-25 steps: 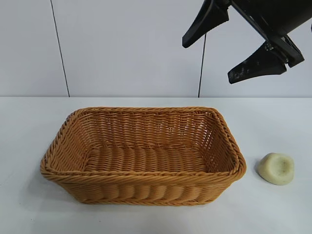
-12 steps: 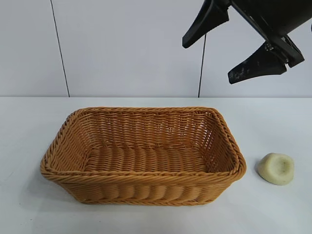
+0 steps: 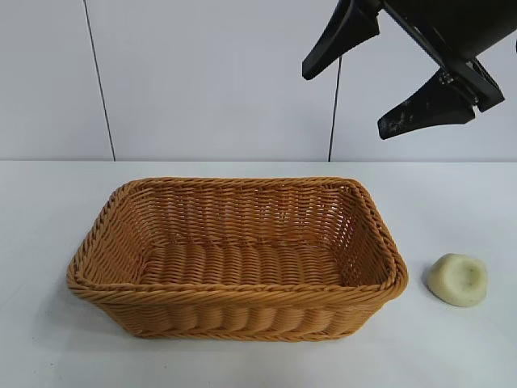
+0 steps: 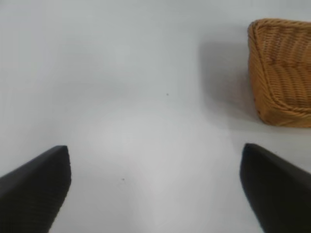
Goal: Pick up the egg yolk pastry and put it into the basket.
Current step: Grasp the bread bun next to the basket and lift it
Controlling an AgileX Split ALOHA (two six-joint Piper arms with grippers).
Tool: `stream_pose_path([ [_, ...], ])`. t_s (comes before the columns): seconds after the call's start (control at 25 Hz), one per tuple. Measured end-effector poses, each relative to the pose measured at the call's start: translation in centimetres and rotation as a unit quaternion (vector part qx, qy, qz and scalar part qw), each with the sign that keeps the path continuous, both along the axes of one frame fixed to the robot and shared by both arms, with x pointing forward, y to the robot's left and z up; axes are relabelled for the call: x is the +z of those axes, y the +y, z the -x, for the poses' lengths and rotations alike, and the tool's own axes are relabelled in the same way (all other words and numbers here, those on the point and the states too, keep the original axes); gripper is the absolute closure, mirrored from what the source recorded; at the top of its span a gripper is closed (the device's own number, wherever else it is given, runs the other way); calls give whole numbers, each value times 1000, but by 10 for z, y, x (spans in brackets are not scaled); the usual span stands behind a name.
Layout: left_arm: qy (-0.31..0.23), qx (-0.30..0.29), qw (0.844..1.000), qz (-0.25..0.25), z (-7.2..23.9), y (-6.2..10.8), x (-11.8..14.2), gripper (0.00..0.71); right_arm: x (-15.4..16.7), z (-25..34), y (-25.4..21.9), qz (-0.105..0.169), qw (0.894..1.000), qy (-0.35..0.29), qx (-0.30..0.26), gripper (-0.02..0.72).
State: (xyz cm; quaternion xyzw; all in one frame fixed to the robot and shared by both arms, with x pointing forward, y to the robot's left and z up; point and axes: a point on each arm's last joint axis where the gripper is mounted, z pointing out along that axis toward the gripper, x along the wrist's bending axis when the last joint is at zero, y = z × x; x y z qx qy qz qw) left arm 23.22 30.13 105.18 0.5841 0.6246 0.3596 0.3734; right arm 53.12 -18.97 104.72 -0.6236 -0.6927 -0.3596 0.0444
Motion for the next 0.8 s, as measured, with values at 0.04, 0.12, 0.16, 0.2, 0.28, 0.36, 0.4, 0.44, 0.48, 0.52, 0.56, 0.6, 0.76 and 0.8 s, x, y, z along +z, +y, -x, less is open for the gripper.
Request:
stream_pose_path([
  [0.04, 0, 0, 1000, 0, 0, 0, 0, 32, -1, 0, -2, 12, 1000, 4, -1, 8],
  [0.12, 0, 0, 1000, 0, 0, 0, 0, 32, -5, 1, -8, 51, 999, 9, -5, 8],
  [0.16, 0, 0, 1000, 0, 0, 0, 0, 32, -7, 1, -11, 73, 997, 11, -7, 8],
  [0.2, 0, 0, 1000, 0, 0, 0, 0, 32, -8, 0, -16, 88, 996, 16, -16, 8],
  [0.28, 0, 0, 1000, 0, 0, 0, 0, 32, -11, -2, -30, 121, 992, 23, -37, 8],
  [0.36, 0, 0, 1000, 0, 0, 0, 0, 32, -12, -4, -45, 142, 987, 32, -65, 8],
  [0.4, 0, 0, 1000, 0, 0, 0, 0, 32, -13, -5, -56, 153, 984, 36, -82, 8],
  [0.44, 0, 0, 1000, 0, 0, 0, 0, 32, -13, -6, -63, 158, 982, 39, -94, 8],
  [0.48, 0, 0, 1000, 0, 0, 0, 0, 32, -14, -7, -70, 161, 980, 42, -106, 8],
  [0.52, 0, 0, 1000, 0, 0, 0, 0, 32, -14, -7, -76, 163, 979, 46, -114, 8],
  [0.56, 0, 0, 1000, 0, 0, 0, 0, 32, -14, -7, -81, 165, 977, 52, -122, 8],
  [0.6, 0, 0, 1000, 0, 0, 0, 0, 32, -15, -7, -85, 167, 976, 55, -127, 8],
  [0.76, 0, 0, 1000, 0, 0, 0, 0, 32, -19, -9, -90, 173, 974, 63, -131, 8],
  [0.8, 0, 0, 1000, 0, 0, 0, 0, 32, -24, -11, -90, 174, 974, 69, -130, 8],
])
